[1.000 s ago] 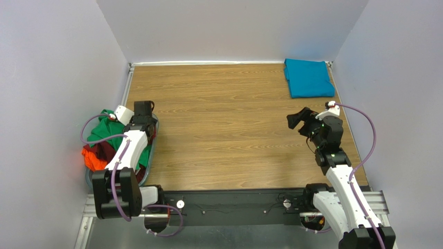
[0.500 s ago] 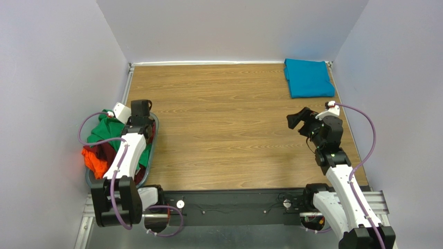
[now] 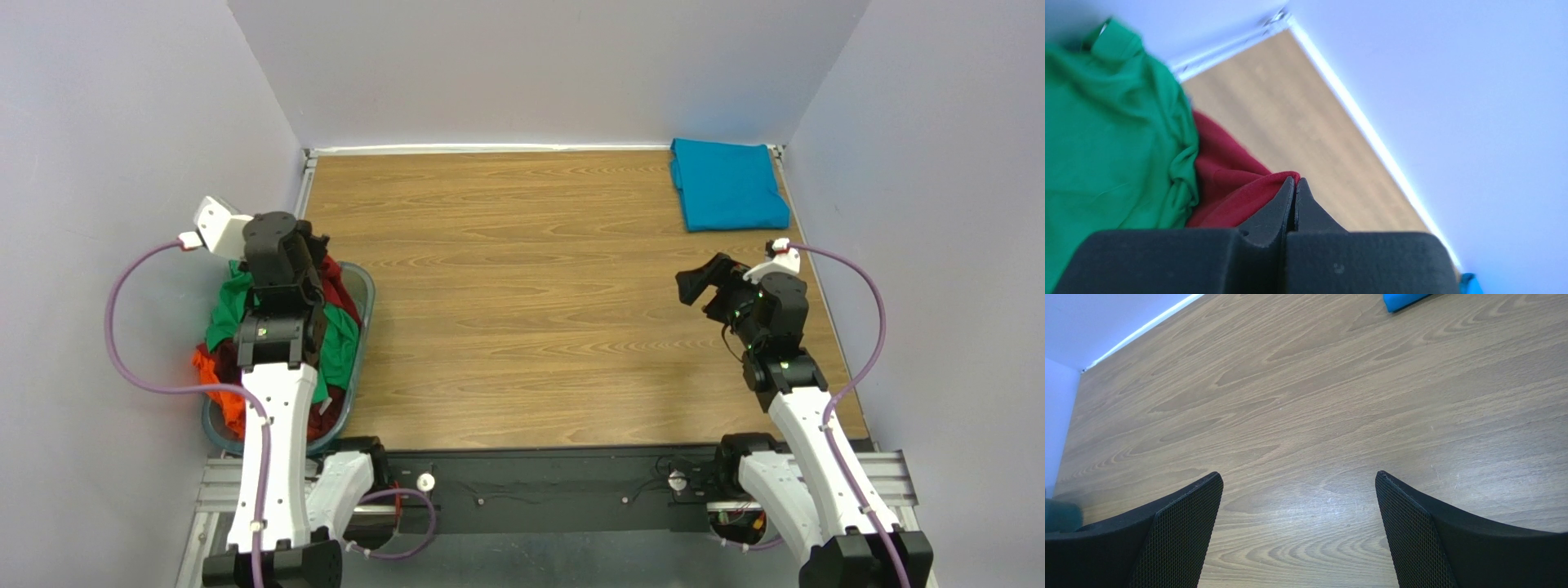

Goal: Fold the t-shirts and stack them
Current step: Grab the tshirt from the pile

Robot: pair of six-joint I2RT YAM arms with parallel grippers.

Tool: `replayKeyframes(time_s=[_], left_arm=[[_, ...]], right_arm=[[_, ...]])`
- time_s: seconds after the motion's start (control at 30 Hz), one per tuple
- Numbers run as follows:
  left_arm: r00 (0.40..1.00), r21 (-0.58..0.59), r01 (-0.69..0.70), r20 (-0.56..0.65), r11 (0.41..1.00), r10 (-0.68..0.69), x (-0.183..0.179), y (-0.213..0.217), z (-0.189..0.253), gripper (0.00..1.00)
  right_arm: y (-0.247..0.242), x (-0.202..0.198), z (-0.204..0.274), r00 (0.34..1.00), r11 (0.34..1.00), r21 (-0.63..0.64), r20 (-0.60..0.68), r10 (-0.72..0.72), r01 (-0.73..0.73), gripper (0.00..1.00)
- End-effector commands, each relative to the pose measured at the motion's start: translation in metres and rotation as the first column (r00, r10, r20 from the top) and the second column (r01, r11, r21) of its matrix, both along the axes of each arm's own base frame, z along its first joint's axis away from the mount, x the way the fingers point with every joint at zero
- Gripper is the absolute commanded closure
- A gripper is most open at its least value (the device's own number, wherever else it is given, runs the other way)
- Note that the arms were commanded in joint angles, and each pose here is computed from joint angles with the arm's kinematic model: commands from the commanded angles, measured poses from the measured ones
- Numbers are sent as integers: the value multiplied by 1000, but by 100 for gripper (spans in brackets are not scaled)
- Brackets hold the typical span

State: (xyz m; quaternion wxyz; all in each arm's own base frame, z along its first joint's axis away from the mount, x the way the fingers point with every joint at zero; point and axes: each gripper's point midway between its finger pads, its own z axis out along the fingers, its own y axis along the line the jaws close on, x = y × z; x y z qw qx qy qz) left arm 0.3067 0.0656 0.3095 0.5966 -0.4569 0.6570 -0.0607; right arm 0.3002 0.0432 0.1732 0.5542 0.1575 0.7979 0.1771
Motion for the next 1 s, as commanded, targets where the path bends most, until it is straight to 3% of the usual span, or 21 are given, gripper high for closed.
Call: replayKeyframes(time_s=[0.0, 0.3, 0.5, 0.7, 0.97], left_arm=[[990, 76, -23, 141, 997, 12, -20, 7, 73, 100], [954, 164, -66, 300, 984, 14, -42, 12, 176, 100], [944, 184, -62, 329, 981, -2, -39, 11, 201, 100], [933, 173, -157, 349, 972, 89, -45, 26, 217, 100], [891, 210, -142, 452, 967, 32, -41, 20, 274, 100]], right_arm=[[3, 2, 9, 1000, 1000, 3, 18, 15, -16, 0], [2, 2, 9, 1000, 1000, 1, 19, 15, -15, 0], [2, 2, 10, 1000, 1000, 0, 20, 10, -10, 0], [2, 3, 9, 1000, 1000, 0, 17, 10, -10, 0], [1, 3, 7, 1000, 1000, -1, 11, 9, -9, 0]])
